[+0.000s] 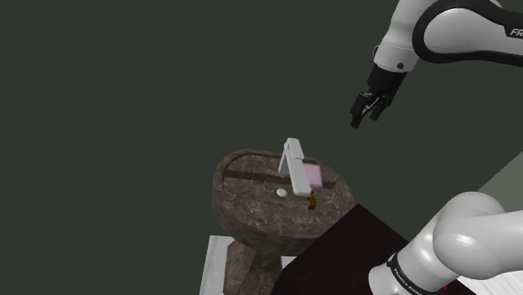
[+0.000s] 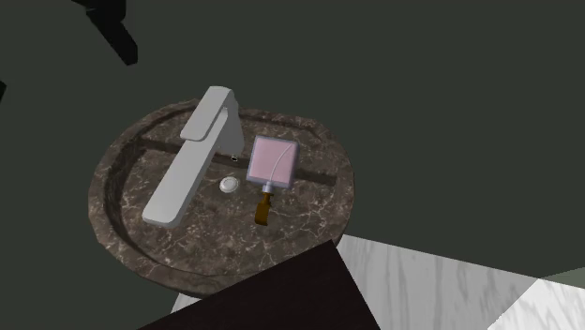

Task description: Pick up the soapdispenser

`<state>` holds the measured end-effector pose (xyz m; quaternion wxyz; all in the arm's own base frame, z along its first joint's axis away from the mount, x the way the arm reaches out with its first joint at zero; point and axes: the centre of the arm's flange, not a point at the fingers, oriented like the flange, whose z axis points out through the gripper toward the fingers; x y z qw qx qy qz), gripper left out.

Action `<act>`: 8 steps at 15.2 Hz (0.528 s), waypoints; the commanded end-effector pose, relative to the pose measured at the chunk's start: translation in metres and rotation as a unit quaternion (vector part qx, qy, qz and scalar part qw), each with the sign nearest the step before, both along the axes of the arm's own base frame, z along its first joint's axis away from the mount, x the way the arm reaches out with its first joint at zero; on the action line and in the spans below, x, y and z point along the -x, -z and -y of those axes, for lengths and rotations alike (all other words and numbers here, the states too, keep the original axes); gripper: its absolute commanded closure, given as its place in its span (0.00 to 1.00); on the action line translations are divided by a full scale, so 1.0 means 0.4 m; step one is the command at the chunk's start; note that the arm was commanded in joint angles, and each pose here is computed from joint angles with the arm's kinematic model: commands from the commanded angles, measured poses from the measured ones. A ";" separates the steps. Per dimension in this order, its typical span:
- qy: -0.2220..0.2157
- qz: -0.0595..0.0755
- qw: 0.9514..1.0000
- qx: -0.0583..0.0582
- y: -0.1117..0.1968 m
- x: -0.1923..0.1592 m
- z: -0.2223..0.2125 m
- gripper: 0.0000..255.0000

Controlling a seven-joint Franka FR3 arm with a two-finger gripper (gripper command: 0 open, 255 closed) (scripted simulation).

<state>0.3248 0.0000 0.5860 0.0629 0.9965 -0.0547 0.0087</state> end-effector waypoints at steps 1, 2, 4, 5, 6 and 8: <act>0.000 0.000 1.000 0.000 0.000 0.000 0.000 0.00; 0.003 0.002 1.000 0.002 0.032 -0.004 0.005 0.00; 0.008 0.006 1.000 0.006 0.097 -0.011 0.014 0.00; 0.010 0.008 1.000 0.008 0.129 -0.015 0.019 0.00; 0.013 0.010 1.000 0.009 0.161 -0.019 0.025 0.00; 0.018 0.014 1.000 0.013 0.225 -0.027 0.035 0.00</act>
